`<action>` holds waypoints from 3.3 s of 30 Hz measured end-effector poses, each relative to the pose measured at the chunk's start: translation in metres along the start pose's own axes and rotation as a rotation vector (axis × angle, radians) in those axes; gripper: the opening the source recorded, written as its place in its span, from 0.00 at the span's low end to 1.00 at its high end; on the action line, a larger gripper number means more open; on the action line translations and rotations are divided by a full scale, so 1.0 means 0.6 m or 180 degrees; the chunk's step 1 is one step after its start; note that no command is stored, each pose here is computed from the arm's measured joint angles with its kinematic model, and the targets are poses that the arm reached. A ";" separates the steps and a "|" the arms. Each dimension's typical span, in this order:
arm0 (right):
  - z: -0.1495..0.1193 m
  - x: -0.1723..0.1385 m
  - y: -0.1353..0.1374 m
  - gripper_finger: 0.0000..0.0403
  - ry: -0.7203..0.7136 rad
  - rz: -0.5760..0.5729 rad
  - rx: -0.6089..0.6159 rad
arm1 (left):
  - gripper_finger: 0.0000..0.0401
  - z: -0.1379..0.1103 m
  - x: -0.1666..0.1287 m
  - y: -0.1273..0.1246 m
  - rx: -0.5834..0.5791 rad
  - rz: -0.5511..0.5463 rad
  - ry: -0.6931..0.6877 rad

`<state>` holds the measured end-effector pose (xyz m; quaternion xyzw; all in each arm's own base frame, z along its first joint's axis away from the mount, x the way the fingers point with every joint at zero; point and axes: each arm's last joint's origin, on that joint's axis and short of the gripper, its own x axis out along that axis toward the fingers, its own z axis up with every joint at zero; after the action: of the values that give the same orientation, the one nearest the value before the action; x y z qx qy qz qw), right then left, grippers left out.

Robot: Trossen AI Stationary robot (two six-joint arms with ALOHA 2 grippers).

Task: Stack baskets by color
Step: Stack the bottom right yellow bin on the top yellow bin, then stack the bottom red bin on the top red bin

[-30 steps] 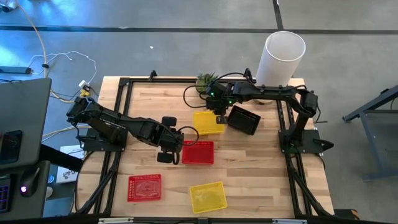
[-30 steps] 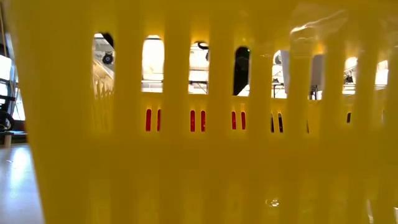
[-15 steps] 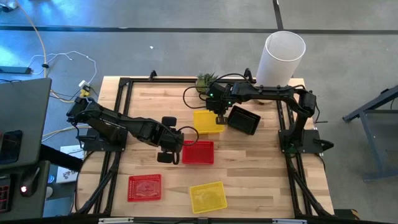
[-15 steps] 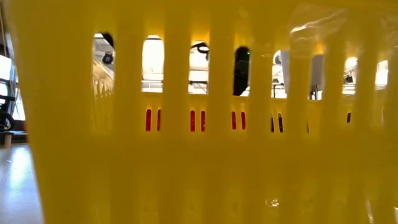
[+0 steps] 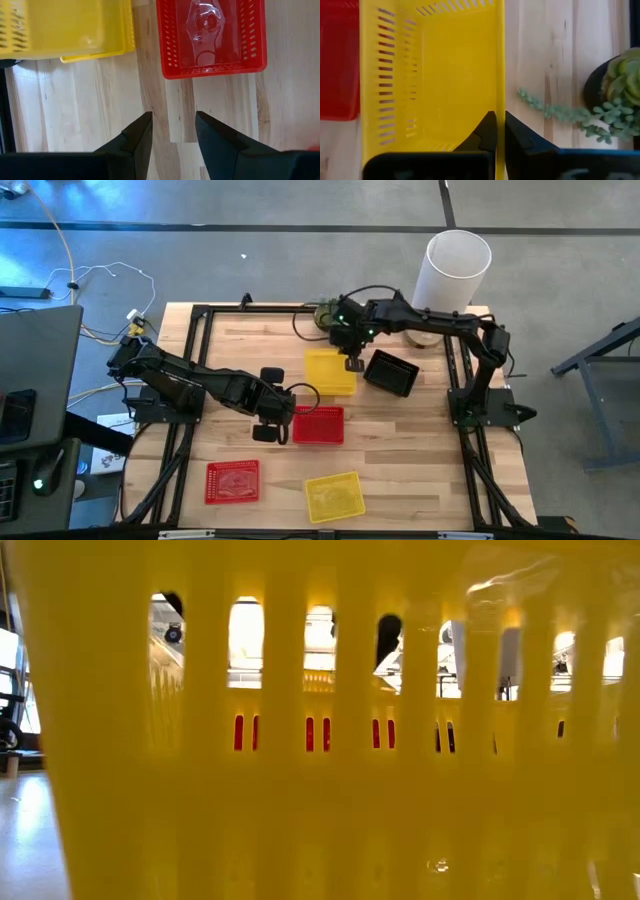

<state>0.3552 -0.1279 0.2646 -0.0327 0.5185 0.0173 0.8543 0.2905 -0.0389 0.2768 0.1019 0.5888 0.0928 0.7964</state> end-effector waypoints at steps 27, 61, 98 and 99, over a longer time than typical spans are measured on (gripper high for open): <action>-0.032 0.053 -0.025 0.00 0.0238 0.0497 0.0483 | 0.34 0.000 0.000 -0.001 -0.0058 -0.0070 0.0009; 0.023 -0.016 -0.006 0.24 0.0329 0.0420 0.0480 | 0.34 -0.018 -0.012 -0.034 0.0157 -0.0114 0.0213; 0.062 -0.076 0.085 0.24 0.0649 0.0348 0.0441 | 0.34 -0.146 -0.013 -0.229 -0.0396 -0.0700 0.0680; 0.062 -0.076 0.086 0.24 0.0651 0.0346 0.0466 | 0.34 -0.149 -0.009 -0.229 -0.0441 -0.0675 0.0698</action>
<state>0.3640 -0.0735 0.3202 0.0563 0.6037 0.0223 0.7949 0.2072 -0.1678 0.2188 -0.0266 0.6719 0.0592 0.7378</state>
